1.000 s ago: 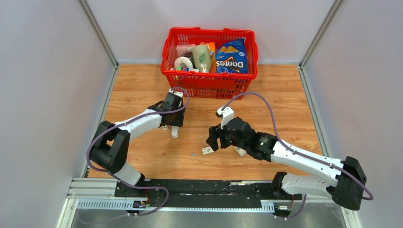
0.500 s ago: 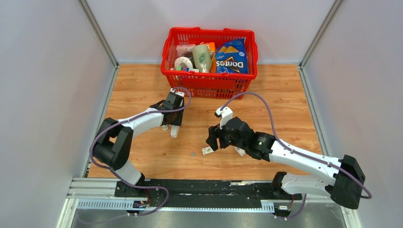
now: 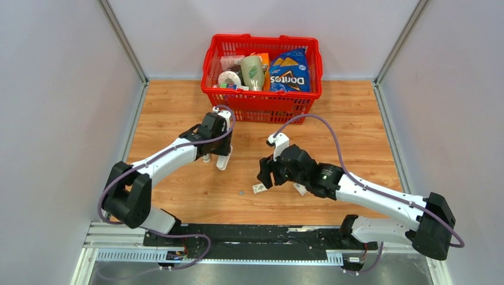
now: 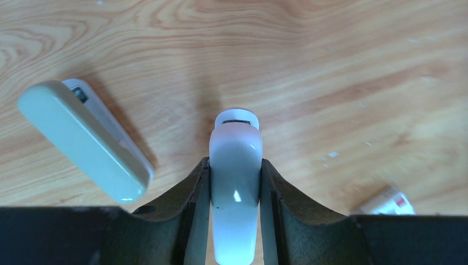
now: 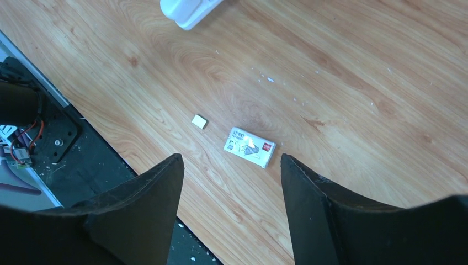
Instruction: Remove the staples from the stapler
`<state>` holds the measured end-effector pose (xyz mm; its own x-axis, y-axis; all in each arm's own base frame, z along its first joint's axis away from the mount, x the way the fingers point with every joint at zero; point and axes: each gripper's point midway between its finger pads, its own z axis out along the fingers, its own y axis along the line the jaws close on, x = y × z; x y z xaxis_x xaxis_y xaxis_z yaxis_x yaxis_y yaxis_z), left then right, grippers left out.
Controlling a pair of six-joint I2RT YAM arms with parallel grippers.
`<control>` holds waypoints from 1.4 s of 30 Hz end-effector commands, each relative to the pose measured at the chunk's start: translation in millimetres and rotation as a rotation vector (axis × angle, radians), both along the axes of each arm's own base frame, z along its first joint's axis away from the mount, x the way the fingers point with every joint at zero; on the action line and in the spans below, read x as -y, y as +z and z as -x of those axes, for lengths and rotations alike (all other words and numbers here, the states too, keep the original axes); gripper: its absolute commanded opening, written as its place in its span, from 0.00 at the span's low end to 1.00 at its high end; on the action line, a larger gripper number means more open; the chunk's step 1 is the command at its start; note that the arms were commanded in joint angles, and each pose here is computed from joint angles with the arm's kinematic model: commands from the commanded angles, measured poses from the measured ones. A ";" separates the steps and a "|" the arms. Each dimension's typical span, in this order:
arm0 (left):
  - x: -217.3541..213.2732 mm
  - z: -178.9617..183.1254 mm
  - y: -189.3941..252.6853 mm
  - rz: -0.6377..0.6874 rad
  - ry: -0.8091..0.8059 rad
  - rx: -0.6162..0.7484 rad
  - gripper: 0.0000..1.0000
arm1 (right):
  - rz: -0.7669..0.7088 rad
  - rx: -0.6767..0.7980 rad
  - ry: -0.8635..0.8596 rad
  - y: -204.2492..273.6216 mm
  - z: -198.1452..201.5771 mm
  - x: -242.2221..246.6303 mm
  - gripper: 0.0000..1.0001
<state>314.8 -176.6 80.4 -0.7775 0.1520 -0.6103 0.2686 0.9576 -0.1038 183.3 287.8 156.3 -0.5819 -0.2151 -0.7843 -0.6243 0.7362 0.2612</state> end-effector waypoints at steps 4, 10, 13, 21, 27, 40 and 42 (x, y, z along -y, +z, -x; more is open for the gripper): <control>41.3 30.5 66.3 0.222 -0.210 0.033 0.00 | -0.069 0.063 0.070 48.2 6.4 -2.2 0.68; 64.7 65.5 97.2 0.379 -0.388 0.005 0.00 | -0.096 0.074 0.210 76.0 27.6 -4.9 0.68; 76.9 88.9 113.2 0.460 -0.513 -0.006 0.00 | -0.094 0.071 0.248 86.1 34.1 -3.8 0.67; 90.2 137.9 143.6 0.592 -0.718 -0.010 0.00 | -0.172 0.063 0.395 111.7 56.9 -14.7 0.59; 98.7 170.1 159.6 0.677 -0.865 -0.034 0.00 | -0.221 0.083 0.469 132.7 68.6 -18.0 0.50; 103.1 211.5 185.5 0.770 -1.049 -0.012 0.00 | -0.270 0.135 0.534 152.2 82.7 -10.1 0.52; 102.6 214.6 188.0 0.774 -1.060 -0.007 0.00 | -0.271 0.136 0.538 151.8 82.9 -10.7 0.52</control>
<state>113.6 -277.6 245.4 -0.5886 0.3333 -0.7365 0.7986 0.0981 -0.5938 103.5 298.4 287.2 -0.3892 -0.2686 -0.8811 -0.9084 0.2706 0.3188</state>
